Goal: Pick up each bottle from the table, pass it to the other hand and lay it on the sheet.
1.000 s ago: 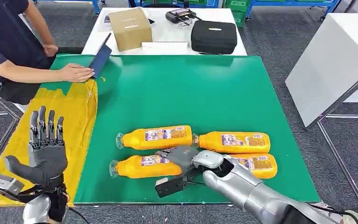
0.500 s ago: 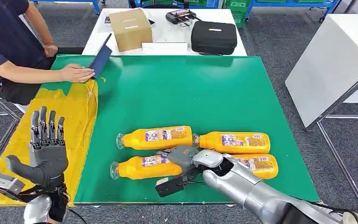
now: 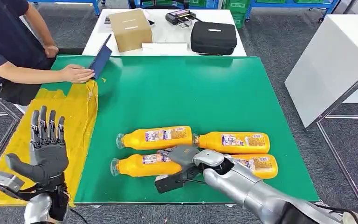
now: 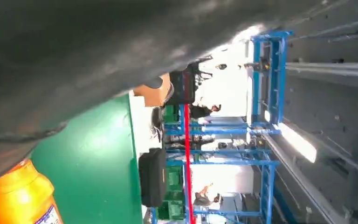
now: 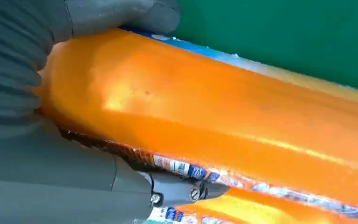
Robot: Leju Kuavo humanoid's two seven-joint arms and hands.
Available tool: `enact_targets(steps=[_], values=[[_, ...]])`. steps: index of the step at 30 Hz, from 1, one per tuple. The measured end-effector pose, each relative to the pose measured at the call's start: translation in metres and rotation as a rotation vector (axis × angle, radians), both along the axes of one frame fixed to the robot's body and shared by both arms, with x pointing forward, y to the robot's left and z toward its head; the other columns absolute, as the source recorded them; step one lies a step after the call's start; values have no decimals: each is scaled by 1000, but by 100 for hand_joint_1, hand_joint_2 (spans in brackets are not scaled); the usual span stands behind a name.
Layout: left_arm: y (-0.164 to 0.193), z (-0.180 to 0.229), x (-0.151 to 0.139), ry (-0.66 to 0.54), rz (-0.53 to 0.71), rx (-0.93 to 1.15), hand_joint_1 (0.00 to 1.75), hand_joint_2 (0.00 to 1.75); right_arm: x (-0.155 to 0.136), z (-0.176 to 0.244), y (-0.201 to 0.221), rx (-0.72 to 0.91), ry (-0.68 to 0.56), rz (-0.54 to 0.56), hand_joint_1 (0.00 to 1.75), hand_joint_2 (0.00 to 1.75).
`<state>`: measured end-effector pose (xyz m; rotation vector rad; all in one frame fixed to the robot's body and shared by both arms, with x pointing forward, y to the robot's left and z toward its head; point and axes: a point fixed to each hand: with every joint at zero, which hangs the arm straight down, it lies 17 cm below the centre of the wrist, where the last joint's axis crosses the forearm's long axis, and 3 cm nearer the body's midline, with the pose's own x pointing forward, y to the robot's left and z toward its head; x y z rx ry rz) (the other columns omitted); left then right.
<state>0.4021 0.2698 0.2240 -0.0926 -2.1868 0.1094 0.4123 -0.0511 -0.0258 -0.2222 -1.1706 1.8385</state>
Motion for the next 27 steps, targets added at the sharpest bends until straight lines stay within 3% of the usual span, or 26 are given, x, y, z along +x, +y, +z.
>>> enact_targets(steps=[1,2,4,6,8,10,14,27], values=[[2,-2,3,15,11,-8,0,0,2,3,4,52,13,-32,175,175],[5,-3,5,28,16,-20,0,175,2,8,10,118,24,-62,175,175],[6,-6,9,59,0,-71,0,175,7,31,27,383,46,-178,175,175],[-11,-15,6,115,-99,-153,0,175,-19,85,56,864,37,-299,175,175],[-31,-25,-5,147,-130,-170,0,175,-58,181,64,1273,-113,-252,175,175],[-48,-25,-9,152,-157,-178,0,175,-79,235,60,1421,-212,-205,175,175],[-58,-22,-13,148,-182,-194,0,175,-71,253,25,1499,-237,-347,175,175],[-82,-20,-20,158,-258,-196,0,175,-71,282,5,1581,-303,-373,175,175]])
